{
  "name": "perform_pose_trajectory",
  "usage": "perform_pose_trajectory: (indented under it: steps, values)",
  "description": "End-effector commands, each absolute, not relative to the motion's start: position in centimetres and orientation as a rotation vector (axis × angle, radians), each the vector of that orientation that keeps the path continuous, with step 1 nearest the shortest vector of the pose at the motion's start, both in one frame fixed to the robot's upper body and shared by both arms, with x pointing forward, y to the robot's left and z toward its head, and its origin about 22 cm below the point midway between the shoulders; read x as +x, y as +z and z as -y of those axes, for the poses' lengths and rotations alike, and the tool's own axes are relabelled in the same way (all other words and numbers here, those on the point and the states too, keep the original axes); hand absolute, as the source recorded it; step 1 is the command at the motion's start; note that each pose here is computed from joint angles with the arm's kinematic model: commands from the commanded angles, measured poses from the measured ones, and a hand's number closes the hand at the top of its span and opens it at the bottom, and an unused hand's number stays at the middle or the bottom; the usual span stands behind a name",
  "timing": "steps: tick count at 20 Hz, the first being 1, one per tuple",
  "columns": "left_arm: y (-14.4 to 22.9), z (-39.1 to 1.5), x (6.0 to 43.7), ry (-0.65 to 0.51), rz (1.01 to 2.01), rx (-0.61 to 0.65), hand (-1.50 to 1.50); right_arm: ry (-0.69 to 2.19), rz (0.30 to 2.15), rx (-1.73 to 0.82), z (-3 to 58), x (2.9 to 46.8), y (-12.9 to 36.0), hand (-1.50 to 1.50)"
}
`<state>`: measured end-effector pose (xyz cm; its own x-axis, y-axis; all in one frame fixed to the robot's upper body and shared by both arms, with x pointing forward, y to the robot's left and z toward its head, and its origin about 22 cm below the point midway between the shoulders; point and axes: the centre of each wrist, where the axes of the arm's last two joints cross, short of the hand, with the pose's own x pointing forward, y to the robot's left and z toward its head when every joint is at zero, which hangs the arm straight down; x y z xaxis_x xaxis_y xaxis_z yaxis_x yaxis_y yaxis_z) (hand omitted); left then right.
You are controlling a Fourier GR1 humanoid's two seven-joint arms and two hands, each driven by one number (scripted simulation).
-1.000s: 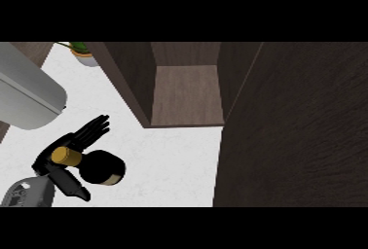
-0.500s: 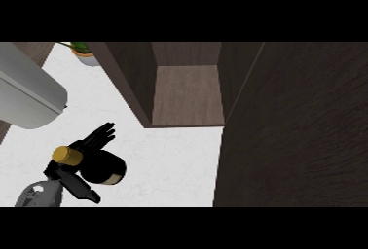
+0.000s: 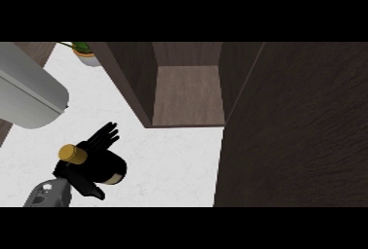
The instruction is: Pick up the wine, place it into the cabinet and close the cabinet
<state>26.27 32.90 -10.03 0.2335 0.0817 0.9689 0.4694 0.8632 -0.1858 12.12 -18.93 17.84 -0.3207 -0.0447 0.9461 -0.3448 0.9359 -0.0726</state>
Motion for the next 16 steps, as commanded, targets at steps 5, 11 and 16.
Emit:
perform_pose_trajectory:
  steps: [5, 11, 16]
  values:
    - [-11.4, -33.3, 26.1, -0.190, 1.321, -0.617, -1.50, 0.284, 1.957, 0.356, 20.4, 8.2, 21.0, -1.50]
    - [-11.6, -31.1, 26.7, -0.197, 1.314, -0.662, -1.50, 0.303, 1.943, 0.360, 20.3, 7.4, 21.4, -1.50]
    - [-12.0, -29.3, 26.3, -0.198, 1.313, -0.681, 1.50, 0.290, 1.932, 0.338, 20.2, 7.9, 21.5, -1.50]
